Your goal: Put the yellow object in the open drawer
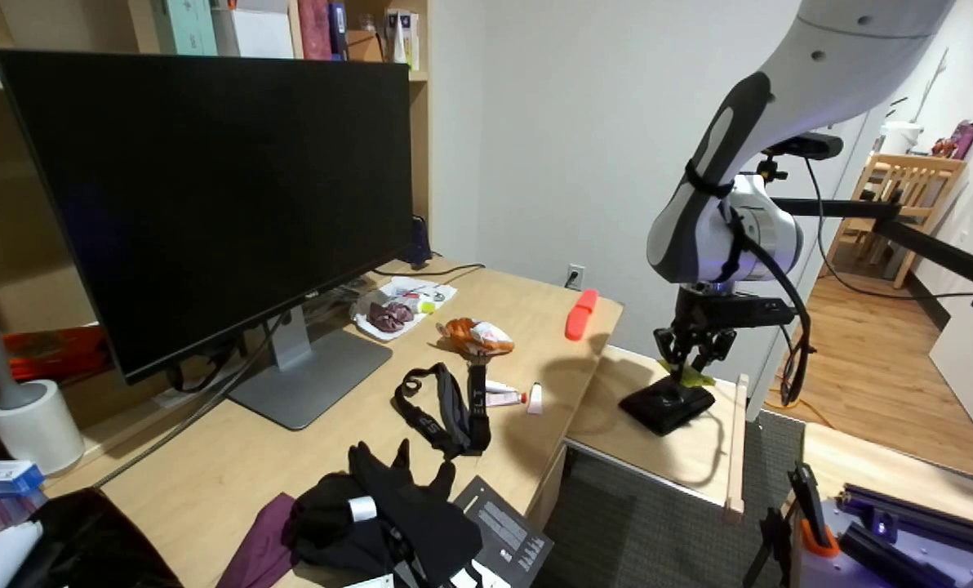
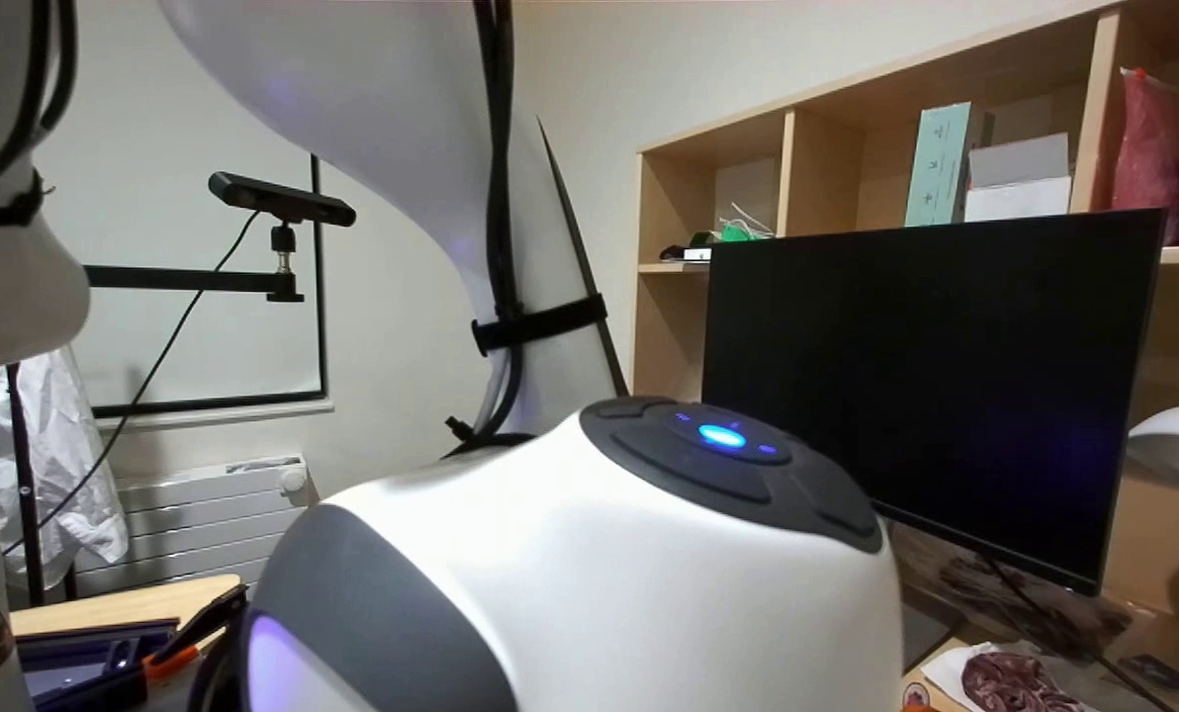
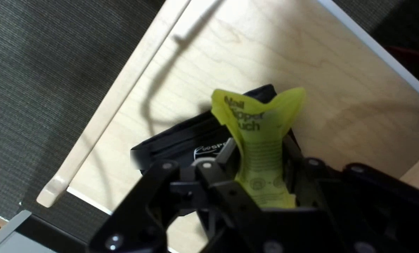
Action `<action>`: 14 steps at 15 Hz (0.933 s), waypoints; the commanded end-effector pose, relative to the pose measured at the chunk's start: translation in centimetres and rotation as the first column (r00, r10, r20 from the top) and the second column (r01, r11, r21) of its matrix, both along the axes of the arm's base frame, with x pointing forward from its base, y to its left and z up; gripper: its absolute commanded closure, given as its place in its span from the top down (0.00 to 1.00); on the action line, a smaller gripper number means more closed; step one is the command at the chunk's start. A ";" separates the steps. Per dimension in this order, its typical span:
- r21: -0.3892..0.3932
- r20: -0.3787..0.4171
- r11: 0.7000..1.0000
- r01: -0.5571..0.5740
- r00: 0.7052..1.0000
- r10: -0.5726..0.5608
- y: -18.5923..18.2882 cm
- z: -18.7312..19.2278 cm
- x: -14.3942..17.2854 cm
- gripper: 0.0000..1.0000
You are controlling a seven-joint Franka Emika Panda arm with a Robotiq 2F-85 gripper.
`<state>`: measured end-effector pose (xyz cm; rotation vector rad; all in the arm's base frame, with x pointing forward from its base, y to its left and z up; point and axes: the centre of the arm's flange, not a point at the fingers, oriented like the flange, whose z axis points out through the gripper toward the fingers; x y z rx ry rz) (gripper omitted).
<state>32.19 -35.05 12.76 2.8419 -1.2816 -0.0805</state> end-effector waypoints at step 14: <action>0.034 -0.157 0.839 -0.544 0.826 0.542 3.9 -8.3 -2.6 0.13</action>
